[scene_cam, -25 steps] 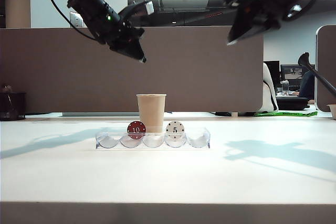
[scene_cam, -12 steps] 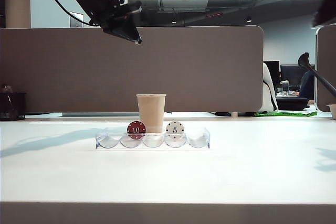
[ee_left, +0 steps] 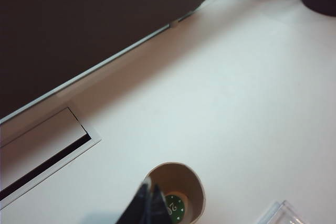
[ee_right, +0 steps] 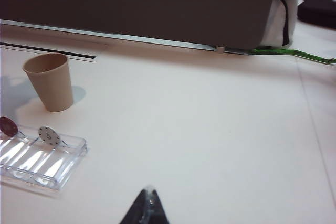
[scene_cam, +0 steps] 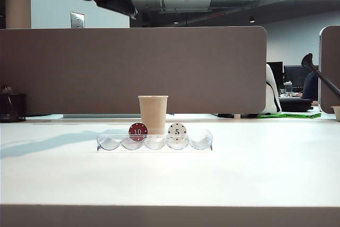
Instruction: Pick up the chip with the greater value and put it into the paper cup.
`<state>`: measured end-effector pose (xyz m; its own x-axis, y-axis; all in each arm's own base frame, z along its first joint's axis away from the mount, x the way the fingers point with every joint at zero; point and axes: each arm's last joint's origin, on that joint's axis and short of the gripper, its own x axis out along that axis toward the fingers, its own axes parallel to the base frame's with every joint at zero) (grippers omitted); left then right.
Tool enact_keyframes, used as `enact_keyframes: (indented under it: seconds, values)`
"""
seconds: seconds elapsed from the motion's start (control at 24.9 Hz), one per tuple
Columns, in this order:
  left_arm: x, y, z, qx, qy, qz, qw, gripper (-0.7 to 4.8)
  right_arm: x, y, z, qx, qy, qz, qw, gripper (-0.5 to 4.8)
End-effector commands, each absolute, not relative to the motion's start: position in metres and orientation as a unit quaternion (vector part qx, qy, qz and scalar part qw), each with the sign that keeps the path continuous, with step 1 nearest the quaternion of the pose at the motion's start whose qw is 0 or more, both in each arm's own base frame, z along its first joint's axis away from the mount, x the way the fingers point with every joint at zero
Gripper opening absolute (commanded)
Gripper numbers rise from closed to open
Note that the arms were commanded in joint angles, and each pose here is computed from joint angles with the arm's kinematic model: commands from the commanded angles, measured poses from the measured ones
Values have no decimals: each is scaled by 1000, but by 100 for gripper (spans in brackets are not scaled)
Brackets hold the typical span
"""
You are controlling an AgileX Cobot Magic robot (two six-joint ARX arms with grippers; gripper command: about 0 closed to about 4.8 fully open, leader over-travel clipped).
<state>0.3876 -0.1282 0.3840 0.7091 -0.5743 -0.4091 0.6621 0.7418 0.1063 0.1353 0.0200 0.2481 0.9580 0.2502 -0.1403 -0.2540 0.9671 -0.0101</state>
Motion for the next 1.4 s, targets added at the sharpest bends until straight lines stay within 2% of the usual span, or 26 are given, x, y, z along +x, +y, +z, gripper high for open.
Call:
enact_keyframes:
  seconds: [0.04, 0.4, 0.6, 0.96, 1.2, 1.4]
  values:
    - [376, -125, 396, 120, 175, -338, 917, -5, 121, 17, 234, -9, 45, 99, 994, -6]
    - [351, -118, 411, 121, 197, -344, 910, -5, 91, 11, 212, 51, -16, 66, 996, -5]
    - [341, -115, 421, 121, 187, -344, 912, -6, 85, 7, 203, 50, -6, 17, 999, -5]
    - [323, -109, 428, 119, 210, -345, 907, -6, 88, 3, 198, 36, -16, -11, 999, -5]
    - [307, -104, 421, 117, 216, -340, 908, -5, 94, -3, 181, 29, -28, -33, 999, -5]
    - [278, -93, 397, 106, 195, -296, 929, -6, 94, -5, 182, 28, -40, -41, 998, -5]
